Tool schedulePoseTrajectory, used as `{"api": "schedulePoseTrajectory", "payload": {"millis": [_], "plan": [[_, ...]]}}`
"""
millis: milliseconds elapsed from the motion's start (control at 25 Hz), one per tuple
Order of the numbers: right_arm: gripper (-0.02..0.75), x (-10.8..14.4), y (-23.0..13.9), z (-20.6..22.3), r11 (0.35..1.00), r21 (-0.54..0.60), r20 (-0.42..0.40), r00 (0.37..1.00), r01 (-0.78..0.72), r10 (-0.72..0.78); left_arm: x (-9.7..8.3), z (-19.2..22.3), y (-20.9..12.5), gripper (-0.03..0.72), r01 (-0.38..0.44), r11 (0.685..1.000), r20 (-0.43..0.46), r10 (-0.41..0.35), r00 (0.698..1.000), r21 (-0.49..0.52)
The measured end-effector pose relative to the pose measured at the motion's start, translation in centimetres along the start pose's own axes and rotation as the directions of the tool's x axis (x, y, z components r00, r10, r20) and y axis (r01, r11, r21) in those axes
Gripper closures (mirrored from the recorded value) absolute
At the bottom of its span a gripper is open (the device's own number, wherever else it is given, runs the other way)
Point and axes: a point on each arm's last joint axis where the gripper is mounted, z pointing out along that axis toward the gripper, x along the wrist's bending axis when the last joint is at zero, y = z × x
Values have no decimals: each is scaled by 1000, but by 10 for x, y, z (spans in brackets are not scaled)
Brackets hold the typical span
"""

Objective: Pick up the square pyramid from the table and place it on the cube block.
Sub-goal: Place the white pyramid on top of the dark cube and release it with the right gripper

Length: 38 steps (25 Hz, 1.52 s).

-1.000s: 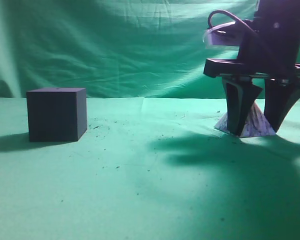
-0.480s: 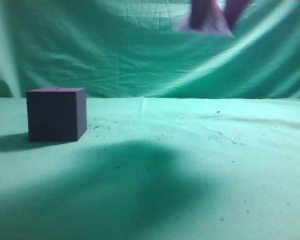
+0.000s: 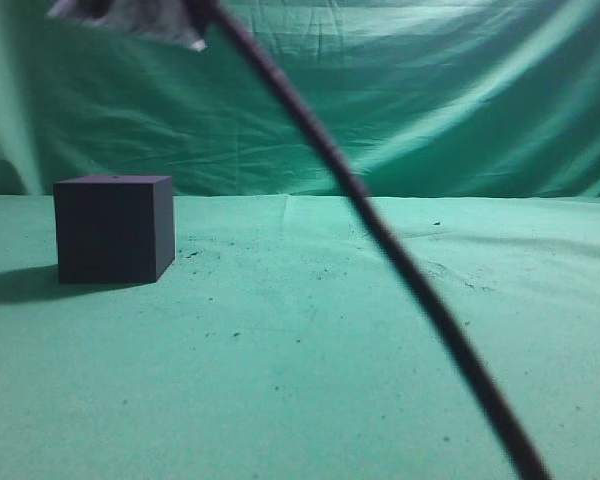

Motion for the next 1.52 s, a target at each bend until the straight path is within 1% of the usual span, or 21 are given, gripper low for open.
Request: {"api": "schedulePoseTrajectory", "payload": {"millis": [160,320,520,760,960,1200,1320,1360,1440,1480,1520], "plan": [[351,6,13,30,999,35,4,1000,9,-10,0,0,0,688,0,1000,0,0,1000,0],[351,4,18,56,997,81,36,999,18,-21,0,0,0,688,0,1000,0,0,1000,0],[351,-6,19,81,994,103,124,991,33,-45,0,0,0,688,0,1000,0,0,1000,0],[351,-15,25,80,999,41,139,990,-15,9,0,0,0,688,0,1000,0,0,1000,0],[351,-13,26,80,999,29,105,994,-38,35,0,0,0,688,0,1000,0,0,1000,0],[351,-12,27,81,999,11,96,995,-43,41,0,0,0,688,0,1000,0,0,1000,0],[192,-12,28,80,998,10,94,994,-55,54,0,0,0,688,0,1000,0,0,1000,0],[129,-12,28,79,998,7,94,994,-62,61,0,0,0,688,0,1000,0,0,1000,0],[77,-12,29,71,998,9,96,993,-69,67,0,0,0,688,0,1000,0,0,1000,0],[94,-12,32,64,997,5,95,993,-73,72,0,0,0,688,0,1000,0,0,1000,0],[94,-12,34,52,997,0,97,992,-79,78,0,0,0,688,0,1000,0,0,1000,0]]}}
